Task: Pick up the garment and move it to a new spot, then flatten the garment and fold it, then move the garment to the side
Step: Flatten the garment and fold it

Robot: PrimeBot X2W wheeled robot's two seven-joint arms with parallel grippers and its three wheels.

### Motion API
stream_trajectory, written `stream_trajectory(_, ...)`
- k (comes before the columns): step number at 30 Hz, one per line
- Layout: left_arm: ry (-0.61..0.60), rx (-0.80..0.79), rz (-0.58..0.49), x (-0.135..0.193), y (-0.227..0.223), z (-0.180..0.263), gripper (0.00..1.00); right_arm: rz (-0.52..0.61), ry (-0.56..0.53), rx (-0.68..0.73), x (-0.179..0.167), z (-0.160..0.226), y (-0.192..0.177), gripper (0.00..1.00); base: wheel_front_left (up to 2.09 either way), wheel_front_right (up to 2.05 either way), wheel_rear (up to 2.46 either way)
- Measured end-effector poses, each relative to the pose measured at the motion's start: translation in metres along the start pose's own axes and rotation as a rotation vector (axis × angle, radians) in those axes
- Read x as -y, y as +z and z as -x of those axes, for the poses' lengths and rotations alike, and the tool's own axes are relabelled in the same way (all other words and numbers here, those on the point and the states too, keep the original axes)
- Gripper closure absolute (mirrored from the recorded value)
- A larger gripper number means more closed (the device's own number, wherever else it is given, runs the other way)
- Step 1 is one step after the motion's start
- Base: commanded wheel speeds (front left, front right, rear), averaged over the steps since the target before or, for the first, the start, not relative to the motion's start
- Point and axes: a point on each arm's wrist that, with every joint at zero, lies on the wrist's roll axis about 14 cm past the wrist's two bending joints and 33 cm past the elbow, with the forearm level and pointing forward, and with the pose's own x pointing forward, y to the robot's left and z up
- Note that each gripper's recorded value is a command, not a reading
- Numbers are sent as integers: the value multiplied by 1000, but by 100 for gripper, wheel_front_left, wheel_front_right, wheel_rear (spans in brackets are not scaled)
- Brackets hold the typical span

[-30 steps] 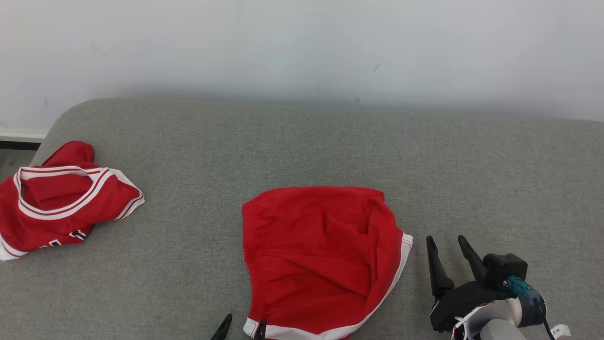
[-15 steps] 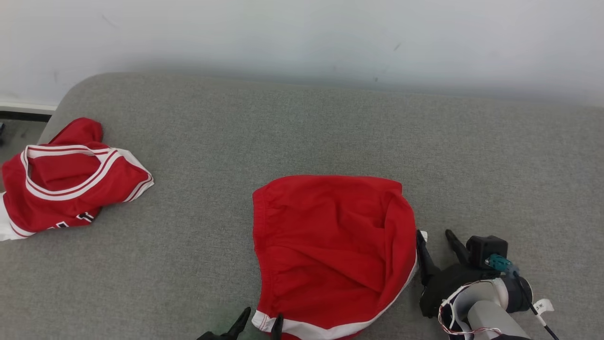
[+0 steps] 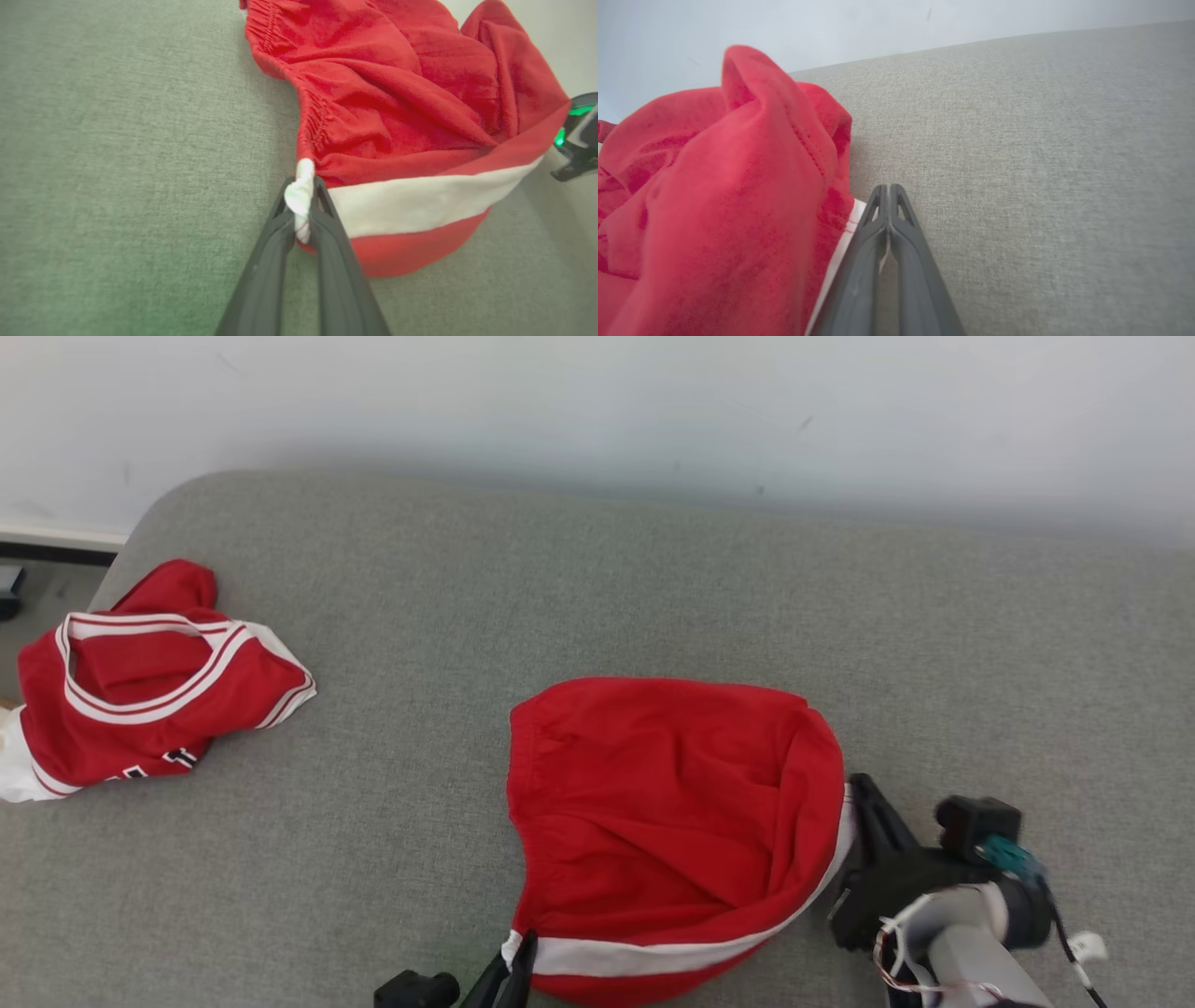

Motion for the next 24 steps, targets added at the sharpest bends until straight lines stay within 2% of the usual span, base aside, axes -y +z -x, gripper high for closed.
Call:
stream_trajectory(4, 13, 56, 22, 0, 12, 7, 100, -43, -33, 63, 12, 20, 7, 100, 0, 0, 0)
stream_trajectory(10, 44, 127, 55, -7, 27, 20, 100, -109, -130, 96, 42, 71, -7, 100, 0, 0, 0)
stream_trajectory(15, 28, 113, 60, -1, 22, 21, 100, -142, -165, 99, 49, 95, -17, 100, 0, 0, 0)
stream_trajectory(19, 12, 71, 52, 3, 10, 19, 100, -155, -181, 46, 49, 107, -37, 100, 0, 0, 0)
stream_trajectory(20, 12, 56, 46, 3, 6, 19, 88, -154, -182, 41, 49, 108, -39, 70, 0, 0, 0)
stream_trajectory(21, 12, 49, 37, 3, 4, 20, 7, -148, -181, 40, 49, 109, -39, 1, 0, 0, 0)
stream_trajectory(22, 14, 50, 32, 2, 4, 20, 0, -147, -182, 43, 49, 110, -38, 0, 0, 0, 0)
stream_trajectory(24, 19, 55, 32, 1, 5, 22, 0, -134, -176, 48, 48, 112, -36, 0, 0, 0, 0)
